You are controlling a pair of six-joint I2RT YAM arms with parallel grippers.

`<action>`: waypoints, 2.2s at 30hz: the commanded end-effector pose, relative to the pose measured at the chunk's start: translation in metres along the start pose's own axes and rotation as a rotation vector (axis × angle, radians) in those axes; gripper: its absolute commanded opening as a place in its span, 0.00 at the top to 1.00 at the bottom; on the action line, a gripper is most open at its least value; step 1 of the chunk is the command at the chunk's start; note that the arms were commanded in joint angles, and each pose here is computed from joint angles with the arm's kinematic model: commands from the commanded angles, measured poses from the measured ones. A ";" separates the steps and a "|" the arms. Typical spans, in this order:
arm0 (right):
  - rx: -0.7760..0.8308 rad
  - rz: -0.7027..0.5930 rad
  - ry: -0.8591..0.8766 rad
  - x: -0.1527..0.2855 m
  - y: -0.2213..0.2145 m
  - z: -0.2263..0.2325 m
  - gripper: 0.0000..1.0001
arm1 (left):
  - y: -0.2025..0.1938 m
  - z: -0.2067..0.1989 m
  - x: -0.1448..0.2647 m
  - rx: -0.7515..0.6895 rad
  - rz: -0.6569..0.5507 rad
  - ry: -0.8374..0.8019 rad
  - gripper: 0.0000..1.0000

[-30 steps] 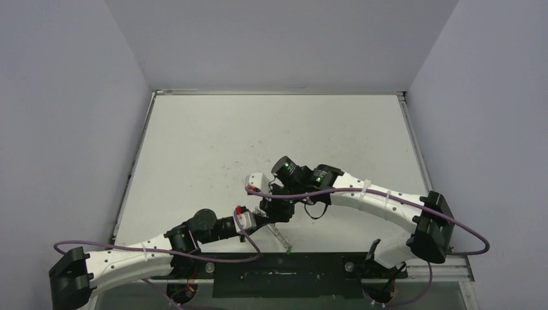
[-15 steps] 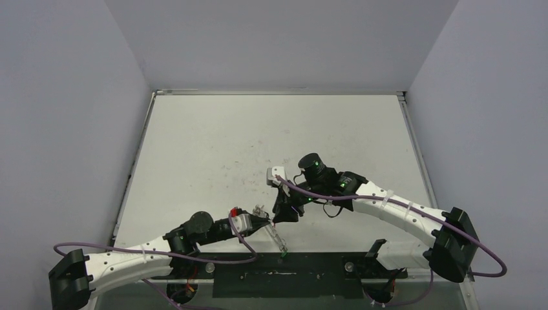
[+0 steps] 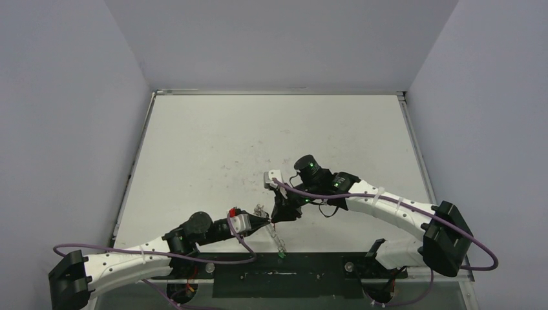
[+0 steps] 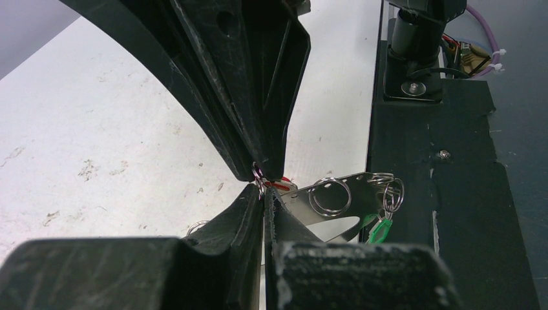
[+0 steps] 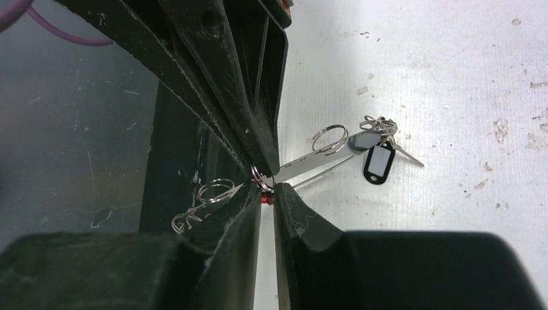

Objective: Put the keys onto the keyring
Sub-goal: Adjust the key on the keyring, then place the keyring at the center of the board.

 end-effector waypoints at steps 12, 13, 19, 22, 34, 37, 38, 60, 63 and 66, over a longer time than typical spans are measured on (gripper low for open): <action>0.009 0.005 -0.010 -0.004 -0.013 -0.010 1.00 | 0.025 -0.004 -0.003 -0.010 -0.097 -0.019 1.00; 0.001 0.012 -0.007 -0.005 -0.016 -0.010 1.00 | 0.025 -0.004 -0.003 -0.010 -0.098 -0.019 1.00; -0.021 0.007 -0.003 -0.011 -0.020 -0.012 1.00 | 0.026 -0.004 -0.003 -0.011 -0.103 -0.022 1.00; -0.013 -0.029 -0.019 -0.014 -0.018 -0.016 0.96 | 0.027 -0.004 -0.003 -0.012 -0.105 -0.022 1.00; 0.007 -0.156 -0.170 -0.008 -0.019 -0.027 0.67 | 0.028 -0.004 -0.002 -0.015 -0.115 -0.022 1.00; 0.002 -0.164 -0.201 -0.003 -0.019 -0.030 0.66 | 0.029 -0.004 -0.002 -0.015 -0.117 -0.021 1.00; 0.000 -0.167 -0.212 -0.001 -0.019 -0.031 0.65 | 0.029 -0.004 -0.002 -0.016 -0.118 -0.020 1.00; -0.234 -0.231 -0.722 0.080 -0.050 -0.087 0.26 | 0.035 0.072 -0.053 -0.035 0.014 0.341 1.00; -0.268 -0.230 -0.809 0.096 -0.057 -0.093 0.18 | 0.040 0.094 -0.067 0.015 0.017 0.395 0.86; -0.303 -0.233 -0.894 0.113 -0.065 -0.099 0.09 | 0.041 0.119 -0.073 0.089 0.024 0.429 0.51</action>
Point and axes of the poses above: each gripper's point midway between its finger pads, its own x axis back along the fingers, its own z axis along the line the jaws close on, y = z × x, the point moved 1 cm from there along x, back along the fingers, and after that the axes turned 8 degrees about x, right-handed, at the moved point
